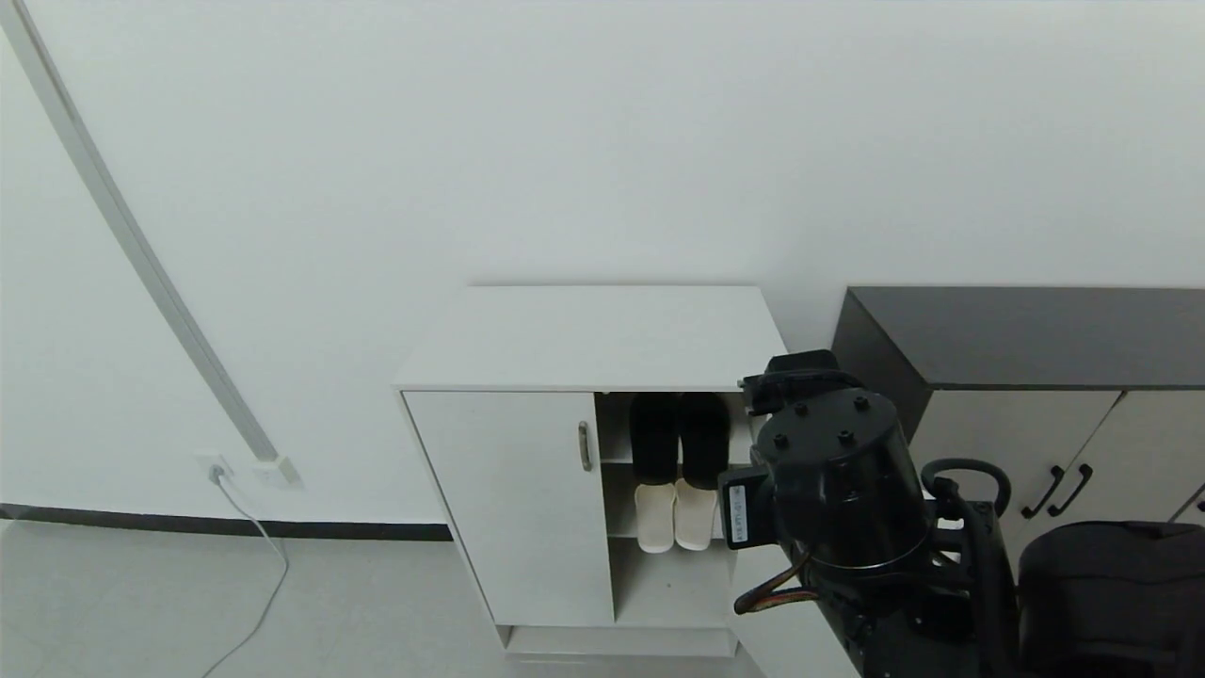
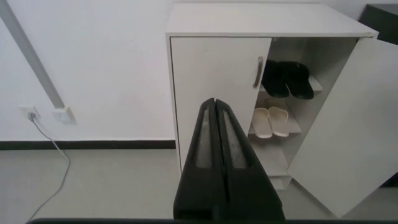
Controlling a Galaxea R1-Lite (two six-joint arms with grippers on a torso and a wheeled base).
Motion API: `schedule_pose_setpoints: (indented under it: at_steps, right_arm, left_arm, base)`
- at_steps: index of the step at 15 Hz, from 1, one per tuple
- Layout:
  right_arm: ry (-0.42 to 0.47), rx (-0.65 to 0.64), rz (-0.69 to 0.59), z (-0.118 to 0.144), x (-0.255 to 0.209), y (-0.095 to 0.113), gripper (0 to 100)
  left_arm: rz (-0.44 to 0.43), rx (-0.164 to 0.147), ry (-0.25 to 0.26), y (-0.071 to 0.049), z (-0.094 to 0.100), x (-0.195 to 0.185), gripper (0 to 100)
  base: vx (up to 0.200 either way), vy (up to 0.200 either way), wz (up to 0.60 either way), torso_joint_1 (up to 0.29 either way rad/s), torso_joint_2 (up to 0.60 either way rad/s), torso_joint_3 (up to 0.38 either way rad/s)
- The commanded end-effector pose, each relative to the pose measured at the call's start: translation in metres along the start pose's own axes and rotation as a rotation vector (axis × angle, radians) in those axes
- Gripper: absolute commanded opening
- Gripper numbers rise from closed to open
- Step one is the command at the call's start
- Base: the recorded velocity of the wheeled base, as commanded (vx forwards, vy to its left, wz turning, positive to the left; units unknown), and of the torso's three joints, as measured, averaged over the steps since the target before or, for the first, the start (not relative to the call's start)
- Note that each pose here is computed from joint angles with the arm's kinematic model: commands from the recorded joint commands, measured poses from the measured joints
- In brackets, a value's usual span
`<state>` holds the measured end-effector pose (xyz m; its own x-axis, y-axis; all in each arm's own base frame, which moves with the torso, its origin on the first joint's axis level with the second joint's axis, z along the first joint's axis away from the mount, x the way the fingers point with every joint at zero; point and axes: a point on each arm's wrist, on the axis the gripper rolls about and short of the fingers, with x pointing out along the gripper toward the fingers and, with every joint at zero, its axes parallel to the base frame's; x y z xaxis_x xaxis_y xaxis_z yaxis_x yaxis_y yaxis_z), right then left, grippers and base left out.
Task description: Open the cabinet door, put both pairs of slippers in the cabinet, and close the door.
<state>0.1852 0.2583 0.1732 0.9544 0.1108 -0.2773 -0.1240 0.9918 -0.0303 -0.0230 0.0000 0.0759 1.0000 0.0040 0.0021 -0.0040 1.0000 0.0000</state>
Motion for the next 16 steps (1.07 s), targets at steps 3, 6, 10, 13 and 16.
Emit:
schedule_pose_setpoints:
  at_steps: [3,6,10,13,16]
  right_arm:
    - [0.002,-0.002,0.000,-0.001,0.000,0.000,0]
    - [0.002,-0.002,0.000,-0.001,0.000,0.000,0]
    - [-0.001,0.007,-0.024,0.002,0.006,-0.005,0]
    - [0.001,0.027,-0.016,0.007,0.017,-0.015,0]
    - [-0.004,0.084,-0.022,0.020,0.039,-0.037,0]
  left_arm:
    - [0.001,0.000,0.001,0.000,0.000,0.000,0]
    - [0.001,0.000,0.001,0.000,0.000,0.000,0]
    - [0.001,0.000,0.001,0.000,0.000,0.000,0]
    - [0.001,0.000,0.001,0.000,0.000,0.000,0]
    - [0.001,-0.002,0.001,0.000,0.000,0.000,0]
  base:
    - [0.000,0.000,-0.40,0.006,-0.01,-0.003]
    - [0.000,0.000,-0.60,-0.002,-0.01,0.001]
    - [0.000,0.000,-0.45,0.011,0.00,-0.001]
    - [0.000,0.000,0.00,0.000,0.00,0.000]
    - [0.000,0.000,0.00,0.000,0.00,0.000]
